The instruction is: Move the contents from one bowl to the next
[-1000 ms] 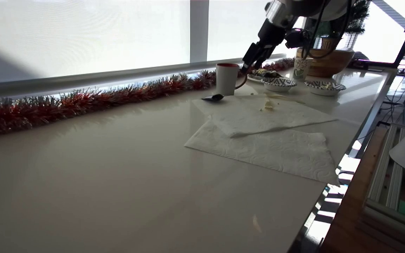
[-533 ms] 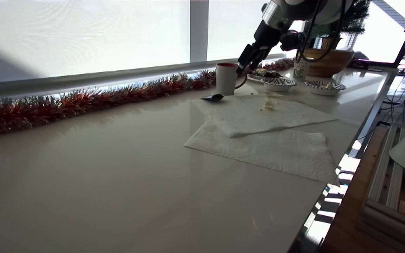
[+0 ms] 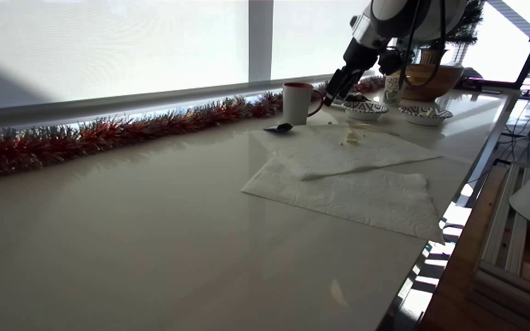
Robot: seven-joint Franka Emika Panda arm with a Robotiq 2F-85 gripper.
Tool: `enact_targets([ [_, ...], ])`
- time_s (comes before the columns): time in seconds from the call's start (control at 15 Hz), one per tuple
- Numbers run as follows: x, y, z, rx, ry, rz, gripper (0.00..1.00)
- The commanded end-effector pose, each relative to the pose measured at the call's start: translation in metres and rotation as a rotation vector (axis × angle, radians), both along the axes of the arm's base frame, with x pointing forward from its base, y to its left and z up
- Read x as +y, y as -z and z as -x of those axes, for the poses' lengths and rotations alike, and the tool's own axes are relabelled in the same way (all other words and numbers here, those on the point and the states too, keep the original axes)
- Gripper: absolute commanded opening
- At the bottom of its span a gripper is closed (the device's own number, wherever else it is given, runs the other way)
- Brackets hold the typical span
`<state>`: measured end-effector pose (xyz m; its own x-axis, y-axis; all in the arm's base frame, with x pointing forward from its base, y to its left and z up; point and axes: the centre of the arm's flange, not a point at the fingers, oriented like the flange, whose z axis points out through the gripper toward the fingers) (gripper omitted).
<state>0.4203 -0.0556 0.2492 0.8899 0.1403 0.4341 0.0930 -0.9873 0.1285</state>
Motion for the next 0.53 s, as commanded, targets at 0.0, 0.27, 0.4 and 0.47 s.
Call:
enact_targets([
  [0.0,0.006,0.005,0.047,0.020,-0.060,-0.001,1.00],
  [0.27,0.018,0.006,0.060,0.004,-0.079,-0.005,1.00],
  [0.4,0.016,0.007,0.065,0.005,-0.093,-0.016,1.00],
  [0.47,0.015,0.008,0.069,0.011,-0.110,-0.025,1.00],
])
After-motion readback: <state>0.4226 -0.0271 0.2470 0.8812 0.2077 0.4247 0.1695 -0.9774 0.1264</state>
